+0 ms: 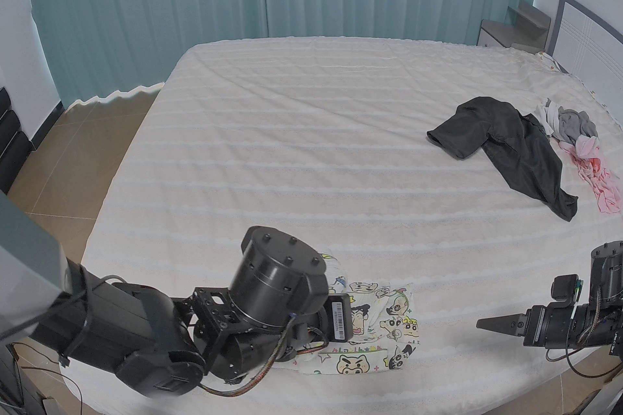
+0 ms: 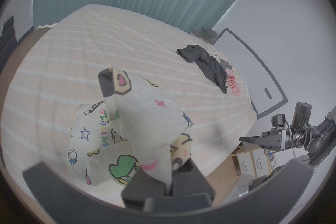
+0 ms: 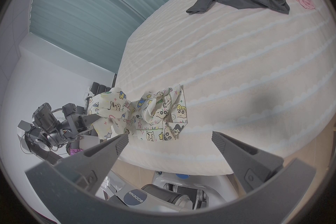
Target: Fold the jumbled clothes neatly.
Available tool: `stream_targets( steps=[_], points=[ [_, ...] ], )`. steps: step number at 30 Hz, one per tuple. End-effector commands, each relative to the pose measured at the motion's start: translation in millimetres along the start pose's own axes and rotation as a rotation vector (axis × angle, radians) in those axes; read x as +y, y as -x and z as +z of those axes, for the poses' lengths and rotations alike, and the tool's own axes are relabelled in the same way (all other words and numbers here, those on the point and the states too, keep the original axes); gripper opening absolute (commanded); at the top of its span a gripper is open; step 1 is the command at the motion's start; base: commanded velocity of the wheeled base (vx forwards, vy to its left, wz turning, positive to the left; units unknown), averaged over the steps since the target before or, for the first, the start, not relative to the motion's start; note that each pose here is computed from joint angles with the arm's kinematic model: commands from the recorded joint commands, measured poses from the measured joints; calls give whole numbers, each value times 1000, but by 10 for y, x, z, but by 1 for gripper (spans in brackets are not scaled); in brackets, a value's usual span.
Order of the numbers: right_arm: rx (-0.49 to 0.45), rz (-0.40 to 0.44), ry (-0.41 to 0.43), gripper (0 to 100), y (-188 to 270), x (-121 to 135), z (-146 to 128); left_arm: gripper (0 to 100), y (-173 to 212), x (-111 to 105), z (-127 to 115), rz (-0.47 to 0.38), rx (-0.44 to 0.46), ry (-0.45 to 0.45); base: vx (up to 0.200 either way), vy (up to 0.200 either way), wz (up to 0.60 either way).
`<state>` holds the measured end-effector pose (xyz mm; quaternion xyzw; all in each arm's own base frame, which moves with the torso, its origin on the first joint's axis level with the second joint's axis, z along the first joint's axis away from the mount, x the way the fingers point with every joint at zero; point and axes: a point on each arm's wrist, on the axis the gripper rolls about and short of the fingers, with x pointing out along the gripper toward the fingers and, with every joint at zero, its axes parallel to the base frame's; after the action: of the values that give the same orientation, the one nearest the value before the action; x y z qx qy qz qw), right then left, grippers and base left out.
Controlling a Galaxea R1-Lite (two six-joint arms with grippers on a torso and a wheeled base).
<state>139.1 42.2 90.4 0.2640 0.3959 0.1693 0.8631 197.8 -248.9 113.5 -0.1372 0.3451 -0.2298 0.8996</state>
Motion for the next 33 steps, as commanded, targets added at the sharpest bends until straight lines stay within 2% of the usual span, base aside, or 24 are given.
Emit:
stream_targets(
  steps=[1, 8, 17, 18, 33],
  points=[
    [1, 1, 1, 100, -5, 2, 2, 0, -91, -94, -39, -20, 12, 9, 0, 0, 0],
    [2, 0, 0, 100, -5, 1, 1, 0, -102, -239, -64, -105, 24, 65, 0, 0, 0],
    [2, 0, 0, 100, -5, 1, 1, 0, -242, -259, -107, -133, -4, 71, 0, 0, 0],
    [4, -1, 0, 100, -7, 0, 1, 100, -242, -259, -107, -133, -4, 71, 0, 0, 0],
    [6, -1, 0, 100, -10, 0, -1, 100, -215, -278, -51, -140, -29, 78, 0, 0, 0]
  ],
)
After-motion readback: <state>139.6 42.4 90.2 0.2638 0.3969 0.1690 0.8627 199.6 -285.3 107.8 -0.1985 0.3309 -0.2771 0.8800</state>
